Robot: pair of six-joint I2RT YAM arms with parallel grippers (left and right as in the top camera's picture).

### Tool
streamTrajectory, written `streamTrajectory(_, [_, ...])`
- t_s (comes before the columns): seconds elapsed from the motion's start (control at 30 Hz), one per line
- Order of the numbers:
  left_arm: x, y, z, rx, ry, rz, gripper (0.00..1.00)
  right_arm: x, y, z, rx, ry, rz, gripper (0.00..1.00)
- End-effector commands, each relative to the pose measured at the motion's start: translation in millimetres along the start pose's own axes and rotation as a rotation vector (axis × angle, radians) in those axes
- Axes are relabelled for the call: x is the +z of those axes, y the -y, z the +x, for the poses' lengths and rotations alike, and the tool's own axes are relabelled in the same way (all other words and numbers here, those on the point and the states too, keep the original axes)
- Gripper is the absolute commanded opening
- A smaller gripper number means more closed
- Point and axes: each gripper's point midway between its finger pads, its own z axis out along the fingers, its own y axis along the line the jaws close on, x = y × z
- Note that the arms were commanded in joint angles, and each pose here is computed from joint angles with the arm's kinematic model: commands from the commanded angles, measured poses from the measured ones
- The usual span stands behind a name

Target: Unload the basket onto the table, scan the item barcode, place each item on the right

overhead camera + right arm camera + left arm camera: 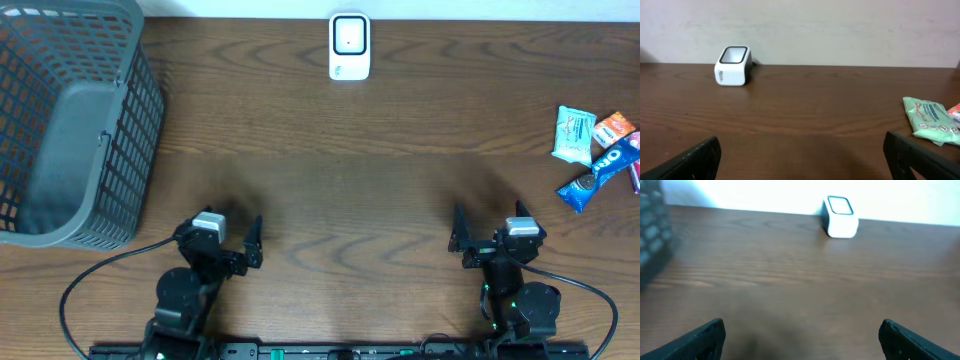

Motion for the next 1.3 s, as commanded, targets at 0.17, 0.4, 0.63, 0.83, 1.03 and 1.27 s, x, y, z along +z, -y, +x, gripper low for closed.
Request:
streamTrajectory(0.17, [-4.4, -23.3, -0.7, -0.006, 0.014, -0.083, 0.98, -0.3, 0.2, 0.2, 0.014, 0.001, 0.001, 0.99])
streamTrajectory(0.4, [-13.3, -39.0, -22.4, 0.035, 0.112, -0.152, 0.98, -0.3, 0.2, 0.2, 0.014, 0.001, 0.001, 0.99])
streamTrajectory(0.63, [-18.7, -62.2, -24.3, 0.025, 0.121, -0.253, 0.98, -0.3, 0.2, 0.2, 0.013, 0.001, 0.001, 0.99])
streamTrajectory(0.83, [-19.1, -63.4, -24.4, 0.095, 0.112, -0.263, 0.98, -0.3, 0.2, 0.2, 0.014, 0.001, 0.001, 0.99])
streamTrajectory(1.03, [-18.8, -62.6, -24.2, 0.101, 0.111, -0.259, 0.98, -0.3, 0.2, 0.2, 0.013, 0.001, 0.001, 0.99])
streamTrajectory(1.27, [-17.6, -58.4, -23.7, 0.104, 0.109, -0.242, 0.98, -0.3, 0.2, 0.2, 0.013, 0.001, 0.001, 0.99])
